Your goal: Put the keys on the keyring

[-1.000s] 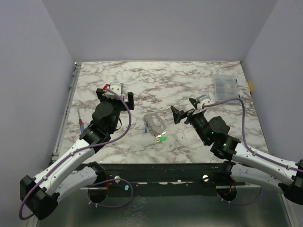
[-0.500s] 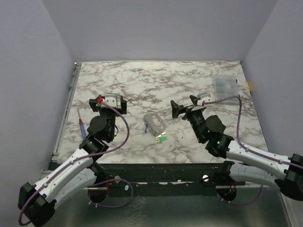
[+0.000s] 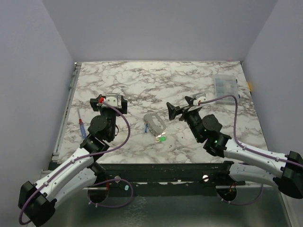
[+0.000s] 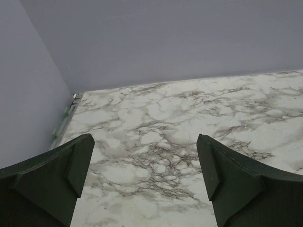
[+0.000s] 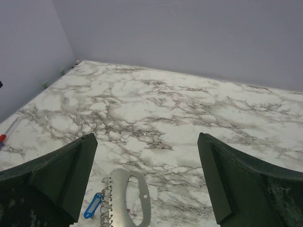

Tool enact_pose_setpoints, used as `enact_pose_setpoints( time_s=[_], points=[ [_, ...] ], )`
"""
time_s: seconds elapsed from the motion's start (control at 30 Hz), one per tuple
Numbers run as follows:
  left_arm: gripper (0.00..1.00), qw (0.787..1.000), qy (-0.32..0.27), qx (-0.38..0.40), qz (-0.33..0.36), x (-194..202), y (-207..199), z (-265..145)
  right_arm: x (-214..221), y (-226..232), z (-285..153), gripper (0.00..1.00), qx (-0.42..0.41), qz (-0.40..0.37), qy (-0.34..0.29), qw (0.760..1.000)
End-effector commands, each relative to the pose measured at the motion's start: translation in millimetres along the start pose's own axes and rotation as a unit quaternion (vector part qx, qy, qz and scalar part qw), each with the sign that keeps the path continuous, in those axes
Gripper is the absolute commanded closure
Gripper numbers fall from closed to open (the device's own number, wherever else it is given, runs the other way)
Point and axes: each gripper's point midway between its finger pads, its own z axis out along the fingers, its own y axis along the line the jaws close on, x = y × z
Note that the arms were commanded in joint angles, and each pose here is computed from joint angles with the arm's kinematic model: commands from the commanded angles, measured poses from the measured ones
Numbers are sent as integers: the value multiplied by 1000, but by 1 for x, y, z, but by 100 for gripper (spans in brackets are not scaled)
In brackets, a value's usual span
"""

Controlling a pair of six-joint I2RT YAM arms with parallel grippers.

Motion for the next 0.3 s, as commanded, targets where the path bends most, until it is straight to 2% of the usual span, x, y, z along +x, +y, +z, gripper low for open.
enact_pose_setpoints(
  time_s=[0.0, 0.13, 0.27],
  points=[
    [2, 1000, -9, -2, -13, -6, 1, 1, -12, 13, 1, 0, -27, 27, -6, 999],
    [2, 1000, -8, -3, -19, -6, 1, 1, -11, 15, 3, 0, -23, 42, 8, 999],
    [2, 1000, -5, -16, -24, -3, 5, 1, -1, 8, 15, 0, 21, 15, 56, 998]
  ],
)
